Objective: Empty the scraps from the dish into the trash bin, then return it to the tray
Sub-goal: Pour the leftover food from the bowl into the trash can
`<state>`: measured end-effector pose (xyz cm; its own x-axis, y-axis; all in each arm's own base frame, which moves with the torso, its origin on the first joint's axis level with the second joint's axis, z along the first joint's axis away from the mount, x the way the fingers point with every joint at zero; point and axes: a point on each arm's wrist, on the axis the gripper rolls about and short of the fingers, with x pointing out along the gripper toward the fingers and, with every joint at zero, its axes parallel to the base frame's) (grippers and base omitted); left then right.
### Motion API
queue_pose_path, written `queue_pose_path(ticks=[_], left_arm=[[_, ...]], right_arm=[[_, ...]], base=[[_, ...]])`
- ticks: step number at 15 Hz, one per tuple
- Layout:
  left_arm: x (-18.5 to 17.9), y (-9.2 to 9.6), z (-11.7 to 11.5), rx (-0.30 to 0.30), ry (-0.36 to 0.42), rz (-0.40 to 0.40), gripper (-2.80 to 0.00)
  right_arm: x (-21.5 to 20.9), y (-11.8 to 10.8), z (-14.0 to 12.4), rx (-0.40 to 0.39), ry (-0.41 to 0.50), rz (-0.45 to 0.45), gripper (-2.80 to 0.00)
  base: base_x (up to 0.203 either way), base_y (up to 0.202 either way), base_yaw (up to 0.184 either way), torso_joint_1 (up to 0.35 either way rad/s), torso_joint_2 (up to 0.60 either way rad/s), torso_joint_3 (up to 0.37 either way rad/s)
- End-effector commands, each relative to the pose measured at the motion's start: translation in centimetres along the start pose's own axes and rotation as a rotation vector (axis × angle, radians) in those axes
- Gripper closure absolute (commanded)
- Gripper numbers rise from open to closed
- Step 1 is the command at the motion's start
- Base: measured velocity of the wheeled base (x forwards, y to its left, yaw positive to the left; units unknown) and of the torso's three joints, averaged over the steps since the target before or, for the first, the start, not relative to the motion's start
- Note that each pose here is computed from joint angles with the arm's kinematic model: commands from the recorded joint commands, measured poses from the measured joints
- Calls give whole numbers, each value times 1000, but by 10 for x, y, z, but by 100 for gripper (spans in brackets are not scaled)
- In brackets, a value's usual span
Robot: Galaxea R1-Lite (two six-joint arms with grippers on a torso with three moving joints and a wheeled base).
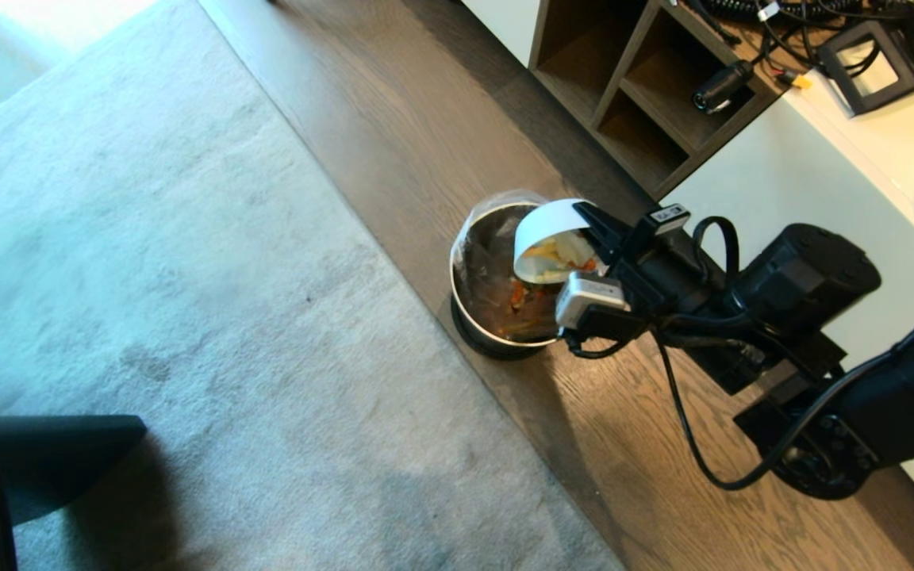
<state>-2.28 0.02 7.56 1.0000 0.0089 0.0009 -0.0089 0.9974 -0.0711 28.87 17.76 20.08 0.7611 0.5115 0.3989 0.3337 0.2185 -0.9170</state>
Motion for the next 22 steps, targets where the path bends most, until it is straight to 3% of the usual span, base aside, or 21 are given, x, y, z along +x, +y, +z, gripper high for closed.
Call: queue_pose_path(ticks=[1,5,11,17,22], left_arm=[[0,0,0,-1,-1,0,0],[0,0,0,-1,-1,0,0],[0,0,0,-1,-1,0,0],[0,0,0,-1,-1,0,0],[0,0,0,-1,-1,0,0]], right_arm=[[5,-2,-2,-13,-1,-54,0],[30,-16,-2,-7,-17,-165,0],[22,-48,13,18,-68,-233,0],[-26,-59,22,30,-110,-154,0],[-32,-68,33,41,-181,-175,0]], base=[[0,0,0,0,0,0],[0,0,0,0,0,0],[0,0,0,0,0,0],[0,0,0,0,0,0],[0,0,0,0,0,0]])
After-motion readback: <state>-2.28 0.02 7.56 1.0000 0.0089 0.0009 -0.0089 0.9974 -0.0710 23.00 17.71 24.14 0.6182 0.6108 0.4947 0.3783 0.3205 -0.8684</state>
